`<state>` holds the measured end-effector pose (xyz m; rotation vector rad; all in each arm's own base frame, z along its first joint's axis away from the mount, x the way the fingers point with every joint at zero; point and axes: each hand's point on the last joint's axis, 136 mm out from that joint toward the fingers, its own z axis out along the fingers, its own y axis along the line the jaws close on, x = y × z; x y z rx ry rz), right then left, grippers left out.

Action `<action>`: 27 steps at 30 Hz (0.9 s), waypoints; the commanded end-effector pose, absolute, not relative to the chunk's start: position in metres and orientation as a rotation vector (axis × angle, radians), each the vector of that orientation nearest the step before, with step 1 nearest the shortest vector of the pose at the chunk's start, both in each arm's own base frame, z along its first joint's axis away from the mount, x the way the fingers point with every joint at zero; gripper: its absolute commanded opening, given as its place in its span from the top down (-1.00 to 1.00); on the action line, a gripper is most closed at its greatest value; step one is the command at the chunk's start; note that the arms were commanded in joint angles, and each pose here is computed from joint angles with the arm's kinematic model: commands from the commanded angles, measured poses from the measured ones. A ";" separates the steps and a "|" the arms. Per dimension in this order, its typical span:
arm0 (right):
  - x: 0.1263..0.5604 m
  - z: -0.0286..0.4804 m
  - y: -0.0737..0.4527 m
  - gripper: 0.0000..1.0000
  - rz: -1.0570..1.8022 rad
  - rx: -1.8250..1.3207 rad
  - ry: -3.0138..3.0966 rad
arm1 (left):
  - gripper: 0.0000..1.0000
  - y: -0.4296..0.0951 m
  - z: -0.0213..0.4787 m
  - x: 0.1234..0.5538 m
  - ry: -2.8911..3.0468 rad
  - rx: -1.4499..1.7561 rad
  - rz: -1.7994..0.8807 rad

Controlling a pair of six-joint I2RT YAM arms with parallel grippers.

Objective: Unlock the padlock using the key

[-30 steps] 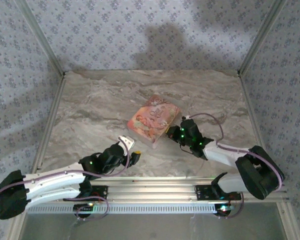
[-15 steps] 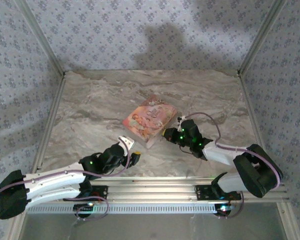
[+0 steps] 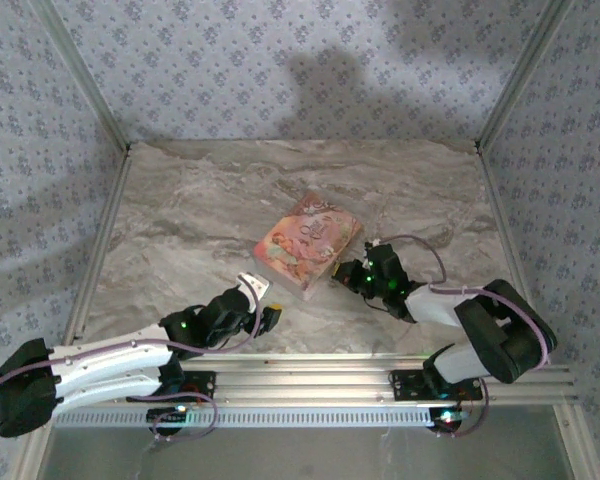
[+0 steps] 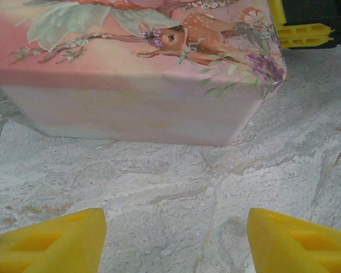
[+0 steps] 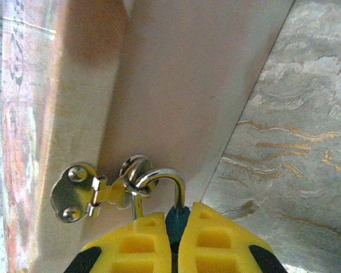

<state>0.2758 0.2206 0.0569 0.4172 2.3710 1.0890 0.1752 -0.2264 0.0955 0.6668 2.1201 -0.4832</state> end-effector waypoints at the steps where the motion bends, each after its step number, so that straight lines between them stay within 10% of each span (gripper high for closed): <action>1: 0.293 0.097 0.227 1.00 1.102 0.397 2.261 | -0.34 -0.231 0.113 0.180 2.094 0.630 -0.515; 27: 0.301 0.080 0.191 1.00 0.832 0.529 2.394 | -0.34 -0.226 0.117 0.179 2.092 0.628 -0.497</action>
